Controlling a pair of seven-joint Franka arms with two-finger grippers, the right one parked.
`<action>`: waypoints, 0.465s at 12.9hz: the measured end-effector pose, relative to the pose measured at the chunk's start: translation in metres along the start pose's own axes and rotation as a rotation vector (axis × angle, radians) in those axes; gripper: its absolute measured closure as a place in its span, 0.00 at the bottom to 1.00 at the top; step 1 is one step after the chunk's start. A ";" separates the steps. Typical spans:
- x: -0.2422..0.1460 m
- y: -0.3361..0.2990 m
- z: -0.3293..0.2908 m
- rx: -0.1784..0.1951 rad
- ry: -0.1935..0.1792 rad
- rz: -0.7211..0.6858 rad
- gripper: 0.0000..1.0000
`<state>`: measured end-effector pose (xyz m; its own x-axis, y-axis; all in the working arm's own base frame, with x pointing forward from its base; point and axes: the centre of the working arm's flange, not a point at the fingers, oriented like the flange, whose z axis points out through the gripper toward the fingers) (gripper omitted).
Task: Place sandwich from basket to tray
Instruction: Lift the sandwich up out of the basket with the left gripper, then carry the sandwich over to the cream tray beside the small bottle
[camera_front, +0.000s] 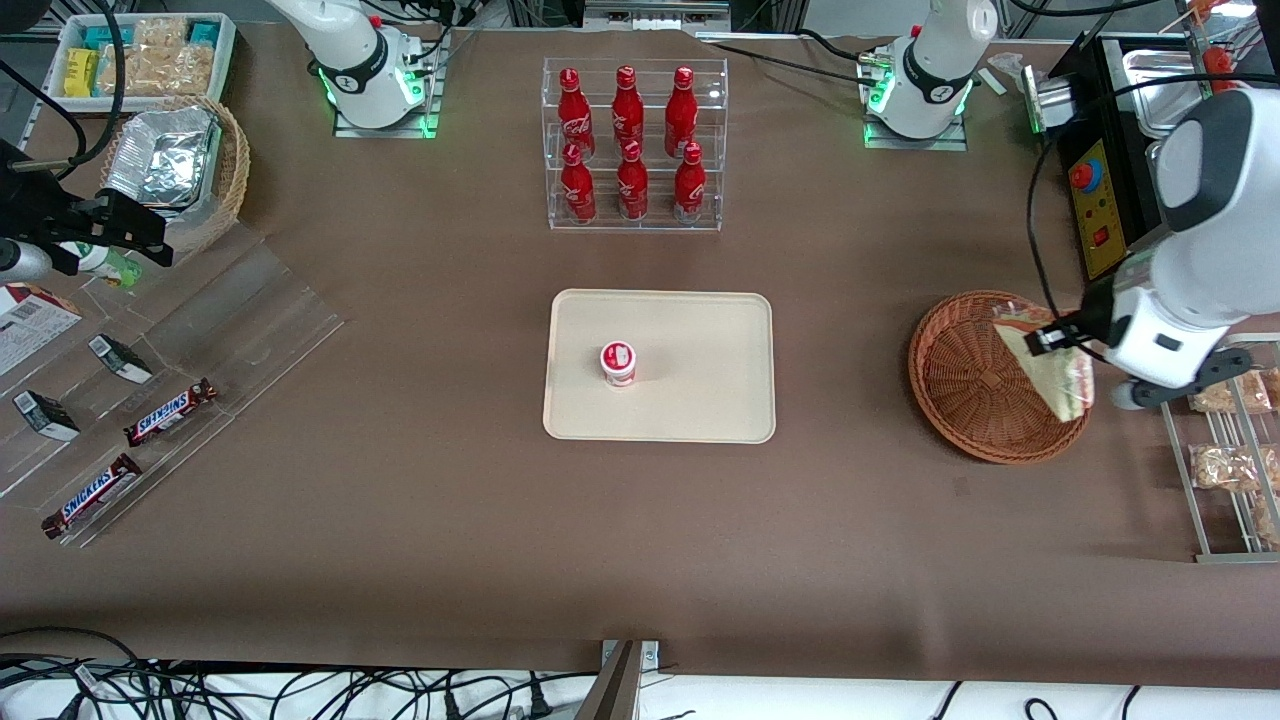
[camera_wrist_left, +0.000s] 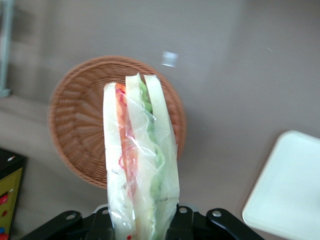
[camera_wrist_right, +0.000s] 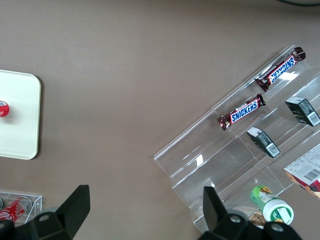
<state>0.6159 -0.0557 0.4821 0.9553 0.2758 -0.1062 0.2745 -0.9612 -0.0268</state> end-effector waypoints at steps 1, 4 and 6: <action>-0.010 0.022 -0.001 -0.005 0.000 0.044 0.73; -0.042 0.083 -0.004 -0.016 -0.006 0.162 0.80; -0.063 0.113 -0.005 -0.021 -0.011 0.210 0.80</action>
<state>0.5876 -0.1813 0.4909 0.9906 0.0693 -0.1180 0.0719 -0.9972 0.0180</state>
